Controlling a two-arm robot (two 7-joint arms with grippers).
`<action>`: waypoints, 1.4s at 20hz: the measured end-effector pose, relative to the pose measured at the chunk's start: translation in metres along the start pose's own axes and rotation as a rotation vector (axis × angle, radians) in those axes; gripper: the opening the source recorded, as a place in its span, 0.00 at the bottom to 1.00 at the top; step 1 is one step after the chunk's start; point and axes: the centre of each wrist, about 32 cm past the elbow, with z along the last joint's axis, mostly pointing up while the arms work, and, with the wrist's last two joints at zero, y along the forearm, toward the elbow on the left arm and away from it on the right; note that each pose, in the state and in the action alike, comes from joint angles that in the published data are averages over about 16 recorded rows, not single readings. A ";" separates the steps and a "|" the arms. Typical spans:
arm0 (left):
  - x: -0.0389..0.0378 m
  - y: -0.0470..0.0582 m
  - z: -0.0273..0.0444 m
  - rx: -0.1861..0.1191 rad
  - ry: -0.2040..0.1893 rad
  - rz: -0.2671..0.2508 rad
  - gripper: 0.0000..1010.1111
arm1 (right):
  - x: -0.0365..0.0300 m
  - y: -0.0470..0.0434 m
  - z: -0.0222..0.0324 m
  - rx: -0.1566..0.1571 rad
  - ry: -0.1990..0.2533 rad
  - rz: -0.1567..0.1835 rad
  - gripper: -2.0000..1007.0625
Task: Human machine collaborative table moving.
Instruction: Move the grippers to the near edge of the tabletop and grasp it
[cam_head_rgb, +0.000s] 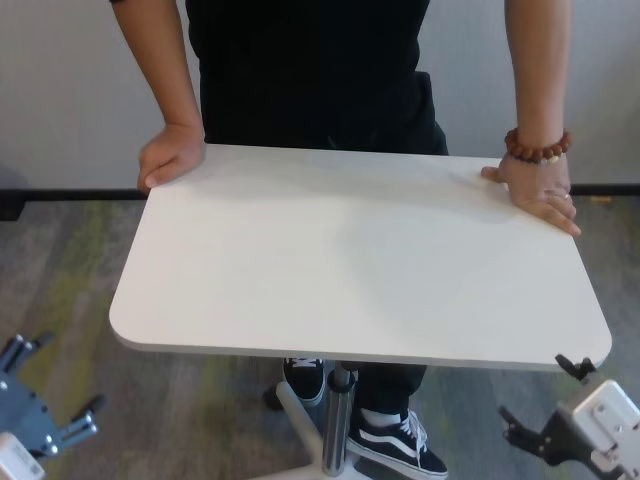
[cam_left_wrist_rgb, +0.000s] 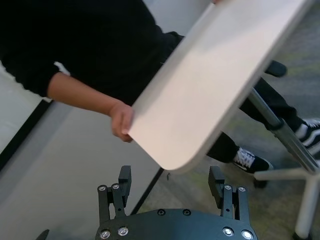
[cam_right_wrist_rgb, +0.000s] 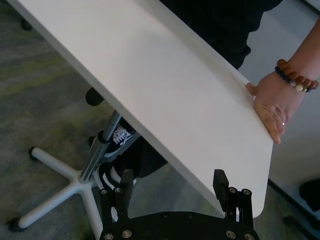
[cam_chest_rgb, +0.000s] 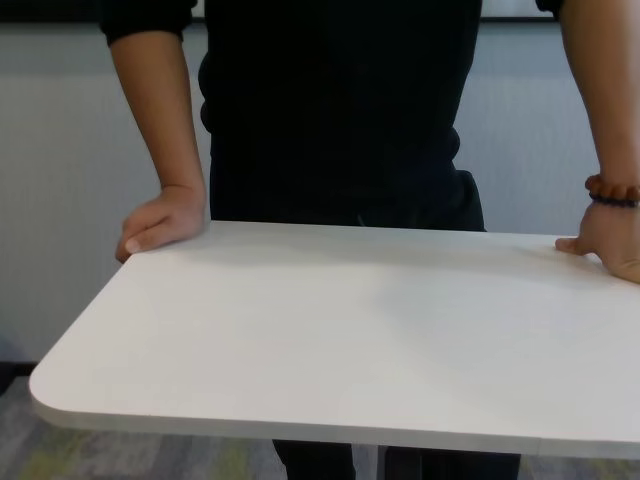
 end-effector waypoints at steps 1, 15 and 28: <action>-0.0028 0.001 -0.0009 0.001 -0.013 -0.002 0.99 | -0.0008 -0.0012 -0.0007 -0.007 -0.007 0.004 0.99; -0.0664 -0.025 -0.0045 -0.054 -0.270 0.055 0.99 | -0.0098 0.0089 -0.0069 -0.080 -0.071 0.027 0.99; -0.1082 -0.056 -0.0036 -0.071 -0.456 0.099 0.99 | -0.0085 0.0214 -0.0001 -0.093 -0.110 0.009 0.99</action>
